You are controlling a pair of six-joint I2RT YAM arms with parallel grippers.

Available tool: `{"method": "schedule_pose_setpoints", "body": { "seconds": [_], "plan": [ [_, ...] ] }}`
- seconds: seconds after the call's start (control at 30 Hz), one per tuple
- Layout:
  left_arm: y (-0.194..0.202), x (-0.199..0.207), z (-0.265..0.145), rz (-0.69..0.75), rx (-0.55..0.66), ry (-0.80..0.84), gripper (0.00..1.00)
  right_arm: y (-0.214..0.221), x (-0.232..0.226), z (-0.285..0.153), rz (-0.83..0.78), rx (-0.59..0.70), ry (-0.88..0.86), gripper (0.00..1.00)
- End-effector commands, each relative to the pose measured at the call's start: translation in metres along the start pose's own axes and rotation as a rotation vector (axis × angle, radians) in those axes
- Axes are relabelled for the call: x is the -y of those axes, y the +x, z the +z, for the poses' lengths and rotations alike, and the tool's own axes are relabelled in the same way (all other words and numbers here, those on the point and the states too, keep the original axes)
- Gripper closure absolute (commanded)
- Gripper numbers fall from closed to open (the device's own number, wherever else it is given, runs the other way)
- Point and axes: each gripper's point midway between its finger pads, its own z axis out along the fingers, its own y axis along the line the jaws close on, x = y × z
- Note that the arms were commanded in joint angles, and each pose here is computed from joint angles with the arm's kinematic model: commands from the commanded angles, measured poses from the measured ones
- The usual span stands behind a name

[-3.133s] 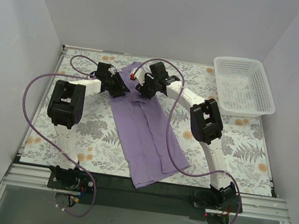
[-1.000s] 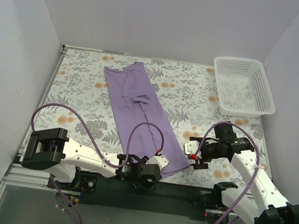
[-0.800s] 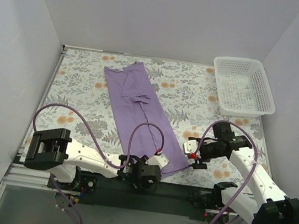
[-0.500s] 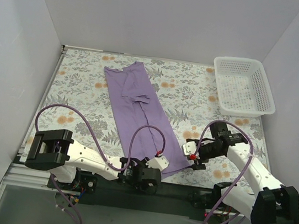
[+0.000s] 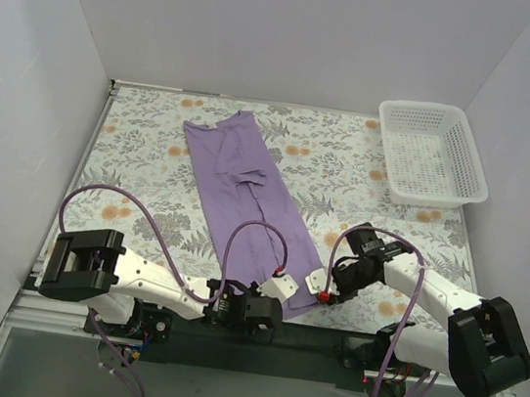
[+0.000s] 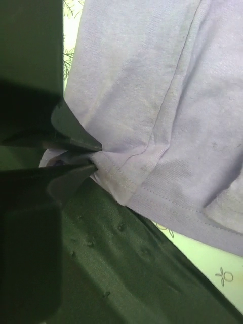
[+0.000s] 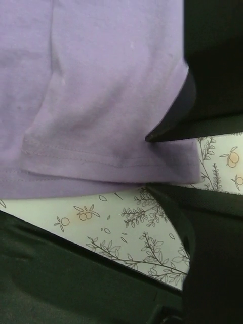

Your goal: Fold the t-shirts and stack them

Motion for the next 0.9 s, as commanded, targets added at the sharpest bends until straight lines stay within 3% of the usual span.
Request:
{"method": "schedule_pose_setpoints", "body": {
  "seconds": [0.0, 0.1, 0.17, 0.2, 0.5, 0.7, 0.87],
  "plan": [
    [0.012, 0.008, -0.002, -0.004, -0.028, 0.063, 0.88, 0.016, 0.008, 0.004, -0.001, -0.07, 0.032, 0.63],
    [0.01, 0.012, -0.008, -0.011, -0.007, 0.108, 0.96, 0.012, 0.012, 0.003, 0.001, -0.057, 0.045, 0.8],
    [0.007, 0.013, -0.013, -0.026, 0.018, 0.137, 1.0, 0.007, 0.016, 0.0, 0.0, -0.042, 0.059, 0.83],
    [0.006, 0.013, -0.015, -0.031, 0.025, 0.145, 1.0, 0.004, 0.019, -0.001, 0.0, -0.033, 0.066, 0.98],
    [-0.016, 0.003, -0.042, -0.127, 0.104, 0.281, 1.0, -0.042, 0.062, -0.023, 0.066, 0.105, 0.146, 0.99],
    [-0.058, -0.049, -0.047, -0.24, 0.2, 0.287, 1.0, -0.065, 0.108, -0.038, 0.183, 0.163, 0.175, 0.99],
    [-0.09, -0.105, -0.047, -0.296, 0.283, 0.219, 1.0, -0.074, 0.181, -0.048, 0.302, 0.166, 0.21, 0.99]
  ]
}}
